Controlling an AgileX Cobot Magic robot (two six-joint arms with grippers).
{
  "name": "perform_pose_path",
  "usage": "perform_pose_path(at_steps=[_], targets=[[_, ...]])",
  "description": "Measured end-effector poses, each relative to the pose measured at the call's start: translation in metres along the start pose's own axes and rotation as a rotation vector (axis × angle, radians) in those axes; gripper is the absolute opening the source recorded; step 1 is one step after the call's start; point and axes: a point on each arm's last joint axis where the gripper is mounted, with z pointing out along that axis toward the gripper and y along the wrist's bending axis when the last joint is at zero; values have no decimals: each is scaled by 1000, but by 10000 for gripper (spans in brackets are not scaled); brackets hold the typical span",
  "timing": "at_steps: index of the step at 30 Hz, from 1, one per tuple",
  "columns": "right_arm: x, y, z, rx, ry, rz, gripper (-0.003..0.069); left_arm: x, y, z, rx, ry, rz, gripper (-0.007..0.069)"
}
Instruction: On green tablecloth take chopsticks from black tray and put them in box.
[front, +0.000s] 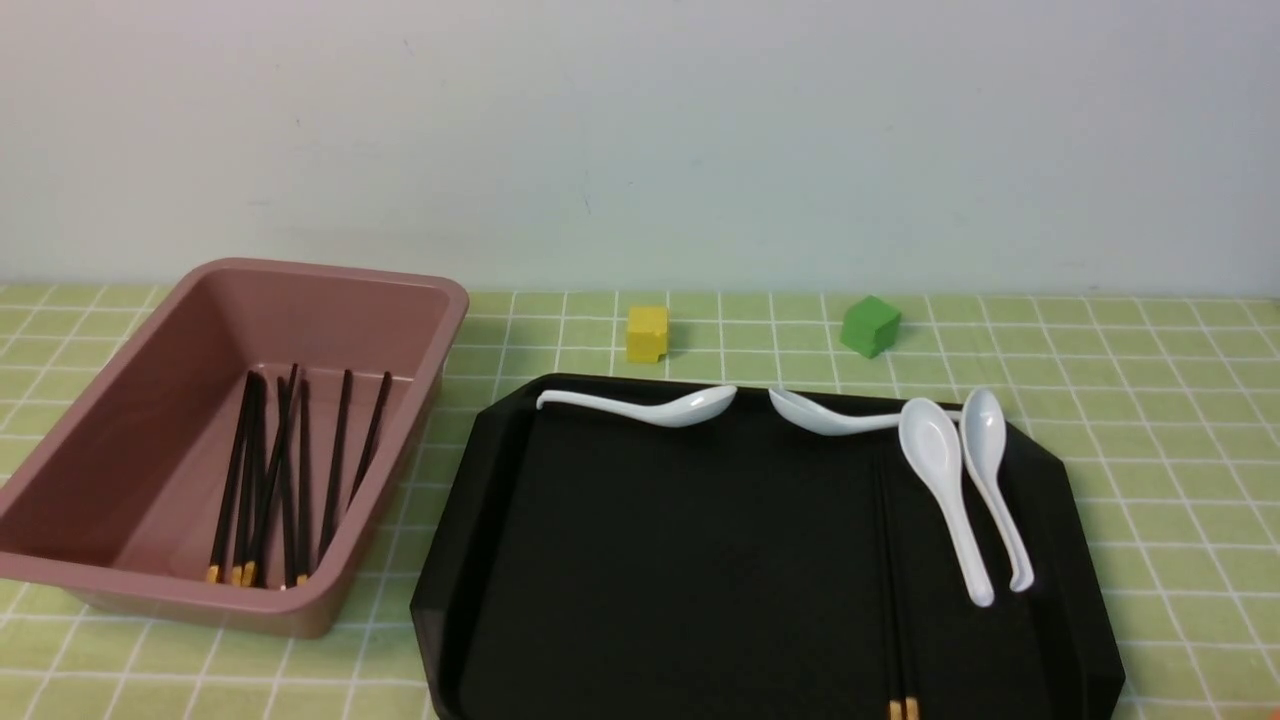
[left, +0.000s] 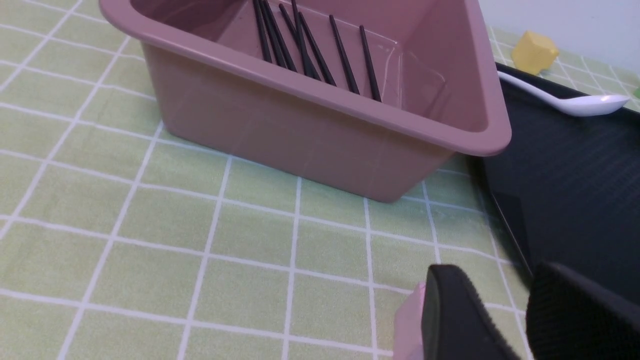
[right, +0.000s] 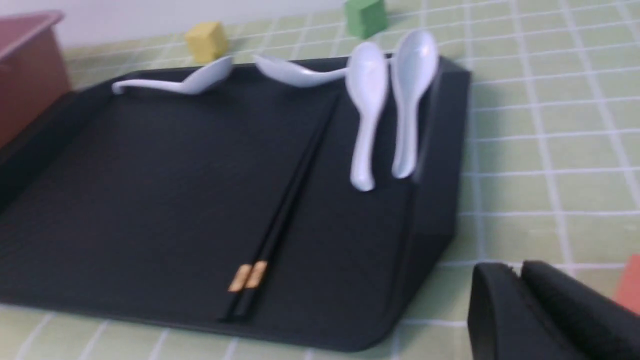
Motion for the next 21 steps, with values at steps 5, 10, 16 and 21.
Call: perform_pose_path(at_steps=[5, 10, 16, 21], targets=[[-1, -2, 0, 47, -10, -39, 86, 0, 0, 0, 0, 0, 0, 238], [-1, -4, 0, 71, -16, -25, 92, 0, 0, 0, 0, 0, 0, 238], [-2, -6, -1, 112, -25, -9, 95, 0, 0, 0, 0, 0, 0, 238], [-2, -6, -1, 116, -25, -8, 99, 0, 0, 0, 0, 0, 0, 238]])
